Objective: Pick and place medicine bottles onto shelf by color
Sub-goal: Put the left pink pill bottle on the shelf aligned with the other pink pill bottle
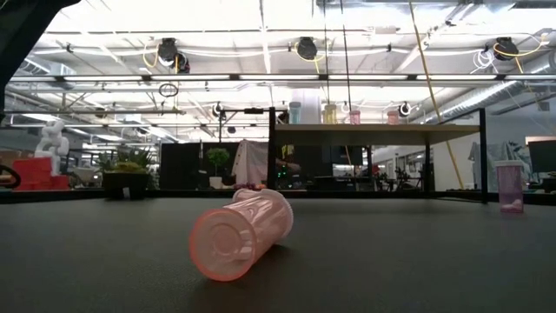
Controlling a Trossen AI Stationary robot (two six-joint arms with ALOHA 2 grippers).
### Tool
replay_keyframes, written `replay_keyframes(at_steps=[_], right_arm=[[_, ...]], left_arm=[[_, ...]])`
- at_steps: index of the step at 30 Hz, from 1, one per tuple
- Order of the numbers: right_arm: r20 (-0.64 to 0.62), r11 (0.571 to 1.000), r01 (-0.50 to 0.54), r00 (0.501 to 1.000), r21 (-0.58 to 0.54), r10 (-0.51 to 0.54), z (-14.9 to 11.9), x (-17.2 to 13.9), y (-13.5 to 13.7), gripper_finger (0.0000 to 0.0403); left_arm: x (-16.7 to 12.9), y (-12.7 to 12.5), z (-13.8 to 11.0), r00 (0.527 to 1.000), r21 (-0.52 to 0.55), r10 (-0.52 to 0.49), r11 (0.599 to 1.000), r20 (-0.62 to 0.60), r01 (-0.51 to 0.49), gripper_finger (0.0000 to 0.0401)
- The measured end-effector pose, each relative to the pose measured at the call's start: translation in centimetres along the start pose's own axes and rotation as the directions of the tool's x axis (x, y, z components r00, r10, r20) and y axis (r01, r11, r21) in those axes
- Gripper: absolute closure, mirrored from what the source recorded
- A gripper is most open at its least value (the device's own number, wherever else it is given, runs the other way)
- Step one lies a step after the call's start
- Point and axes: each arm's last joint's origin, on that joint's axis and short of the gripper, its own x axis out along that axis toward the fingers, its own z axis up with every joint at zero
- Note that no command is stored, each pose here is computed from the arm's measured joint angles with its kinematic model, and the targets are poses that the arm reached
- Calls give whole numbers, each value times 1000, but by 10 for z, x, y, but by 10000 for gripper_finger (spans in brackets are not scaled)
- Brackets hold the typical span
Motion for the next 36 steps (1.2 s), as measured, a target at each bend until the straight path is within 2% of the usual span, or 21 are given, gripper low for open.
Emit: replay_keyframes(at_steps=[5, 12, 18, 28, 36], right_arm=[[-5, 1000, 6, 1000, -7, -6, -1, 1, -1, 307], [-23, 1000, 15, 1000, -22, -15, -3, 0, -2, 302], [-35, 999, 31, 999, -19, -32, -3, -1, -6, 272], [-12, 998, 60, 998, -26, -61, 2, -9, -4, 200], [-55, 998, 65, 996, -16, -65, -6, 0, -9, 194]], left_arm=[[-2, 5, -1, 1000, -39, 9, 999, -1, -9, 254], [-2, 5, -2, 1000, -2, 8, 1000, -11, -8, 303], [-2, 6, -3, 999, 6, 22, 1000, -24, -22, 293], [-4, 7, -12, 994, -11, 29, 999, -109, -30, 283], [-5, 6, -19, 984, -20, 27, 999, -179, -31, 282]])
